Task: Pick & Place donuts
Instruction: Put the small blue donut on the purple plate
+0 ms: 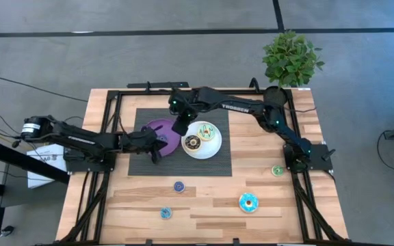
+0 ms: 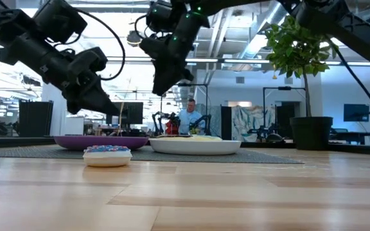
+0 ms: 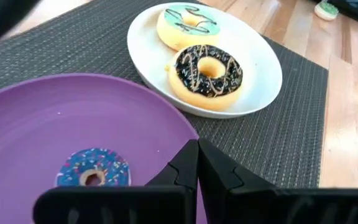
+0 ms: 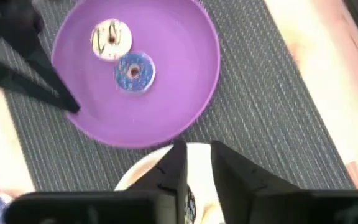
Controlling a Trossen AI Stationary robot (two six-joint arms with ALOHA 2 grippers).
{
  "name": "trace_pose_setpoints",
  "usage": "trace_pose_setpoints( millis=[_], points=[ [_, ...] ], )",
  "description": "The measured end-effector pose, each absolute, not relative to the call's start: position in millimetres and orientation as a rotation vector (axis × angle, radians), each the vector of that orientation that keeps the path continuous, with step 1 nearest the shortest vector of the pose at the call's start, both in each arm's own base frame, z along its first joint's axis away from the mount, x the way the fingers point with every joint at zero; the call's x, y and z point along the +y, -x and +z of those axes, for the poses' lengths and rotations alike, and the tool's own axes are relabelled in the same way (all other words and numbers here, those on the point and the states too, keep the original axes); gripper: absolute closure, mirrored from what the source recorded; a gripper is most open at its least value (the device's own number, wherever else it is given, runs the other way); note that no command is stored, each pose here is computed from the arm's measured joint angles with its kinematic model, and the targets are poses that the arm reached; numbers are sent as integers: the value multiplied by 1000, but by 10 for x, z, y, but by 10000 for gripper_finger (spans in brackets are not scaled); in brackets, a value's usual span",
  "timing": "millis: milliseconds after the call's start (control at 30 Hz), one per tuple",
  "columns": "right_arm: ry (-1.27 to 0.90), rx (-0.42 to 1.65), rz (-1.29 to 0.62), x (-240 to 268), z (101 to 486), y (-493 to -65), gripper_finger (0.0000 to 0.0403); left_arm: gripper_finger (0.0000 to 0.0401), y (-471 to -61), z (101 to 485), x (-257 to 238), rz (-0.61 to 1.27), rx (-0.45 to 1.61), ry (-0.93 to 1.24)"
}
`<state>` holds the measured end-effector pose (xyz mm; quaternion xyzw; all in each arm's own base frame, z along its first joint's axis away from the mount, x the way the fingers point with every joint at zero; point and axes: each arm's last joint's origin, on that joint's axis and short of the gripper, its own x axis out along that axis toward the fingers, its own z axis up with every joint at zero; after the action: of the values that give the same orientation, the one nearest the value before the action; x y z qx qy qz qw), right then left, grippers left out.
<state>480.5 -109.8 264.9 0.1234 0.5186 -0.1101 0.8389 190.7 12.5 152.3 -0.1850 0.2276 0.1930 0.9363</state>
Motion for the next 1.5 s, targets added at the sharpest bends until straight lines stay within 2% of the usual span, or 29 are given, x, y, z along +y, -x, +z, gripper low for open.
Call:
trace_pose_setpoints(
  millis=[167, 367, 700, 833, 1167, 1500],
  points=[
    [-229, 1100, -242, -962, 2662, -4827, 396, 401, -1820, 1618, 103, 397, 443, 370],
    [-199, 1037, -217, -764, 2711, -4906, 398, 401, -1729, 1721, 48, 380, 413, 330],
    [-258, 942, -224, -411, 2397, -4835, 402, 401, -1551, 1816, -31, 346, 411, 312],
    [-288, 834, -238, -228, 2388, -4569, 402, 401, -1516, 1849, -35, 338, 393, 314],
    [-318, 567, -315, 297, 2343, -3484, 403, 401, -1637, 2076, -83, 309, 398, 194],
    [-305, 467, -199, 589, 2286, -2594, 403, 401, -2018, 2348, -299, 329, 543, 141]
  ],
)
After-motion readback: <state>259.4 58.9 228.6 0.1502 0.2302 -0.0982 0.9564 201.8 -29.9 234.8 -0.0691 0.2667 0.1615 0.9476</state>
